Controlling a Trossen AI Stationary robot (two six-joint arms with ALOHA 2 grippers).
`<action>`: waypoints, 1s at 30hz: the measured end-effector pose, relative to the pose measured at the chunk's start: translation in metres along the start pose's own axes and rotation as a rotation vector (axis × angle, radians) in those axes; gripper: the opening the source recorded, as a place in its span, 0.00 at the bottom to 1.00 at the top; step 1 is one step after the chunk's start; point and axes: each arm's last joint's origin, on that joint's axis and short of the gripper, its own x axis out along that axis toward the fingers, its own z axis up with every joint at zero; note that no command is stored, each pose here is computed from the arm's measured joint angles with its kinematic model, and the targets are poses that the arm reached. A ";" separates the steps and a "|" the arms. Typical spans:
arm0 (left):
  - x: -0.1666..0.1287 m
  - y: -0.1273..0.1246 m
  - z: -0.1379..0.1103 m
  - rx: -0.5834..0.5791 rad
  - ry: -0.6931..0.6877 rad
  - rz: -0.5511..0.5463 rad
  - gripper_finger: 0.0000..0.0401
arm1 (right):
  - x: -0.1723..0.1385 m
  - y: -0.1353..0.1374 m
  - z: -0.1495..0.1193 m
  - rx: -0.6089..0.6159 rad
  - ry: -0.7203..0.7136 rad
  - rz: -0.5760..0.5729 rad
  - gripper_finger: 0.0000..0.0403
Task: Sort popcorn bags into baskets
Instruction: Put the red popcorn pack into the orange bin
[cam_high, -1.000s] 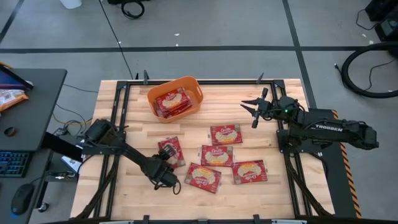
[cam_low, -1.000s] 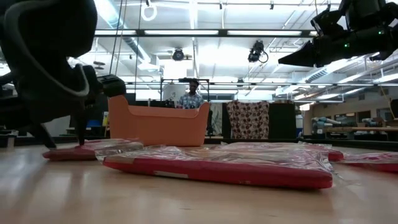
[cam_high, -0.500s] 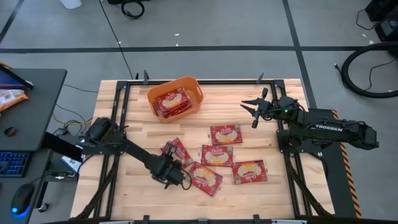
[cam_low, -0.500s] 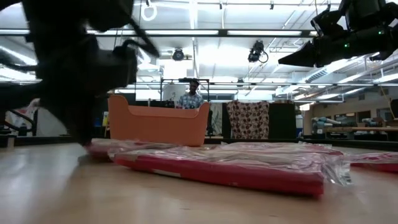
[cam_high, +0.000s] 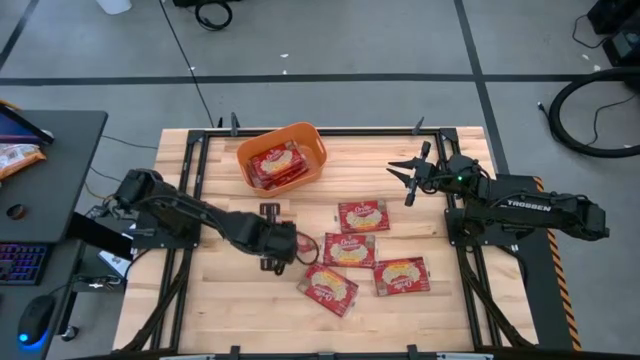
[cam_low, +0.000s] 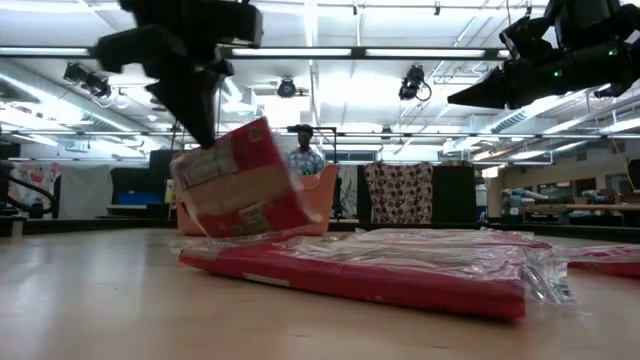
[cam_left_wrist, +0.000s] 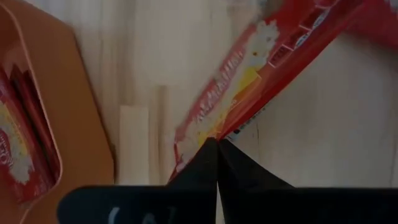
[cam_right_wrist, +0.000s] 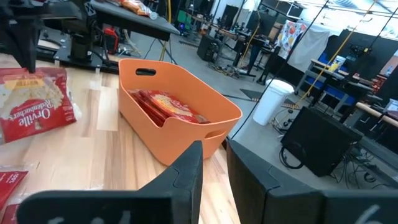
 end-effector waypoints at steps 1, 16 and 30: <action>0.001 0.003 0.002 -0.024 -0.013 -0.001 0.00 | 0.000 0.000 0.000 -0.001 0.001 0.000 0.20; 0.001 0.037 0.027 -0.280 -0.100 -0.020 0.00 | 0.000 0.001 0.000 0.007 -0.017 0.048 0.20; -0.009 0.074 0.048 -0.456 -0.129 -0.150 0.01 | 0.029 0.010 -0.010 0.048 -0.029 0.213 0.22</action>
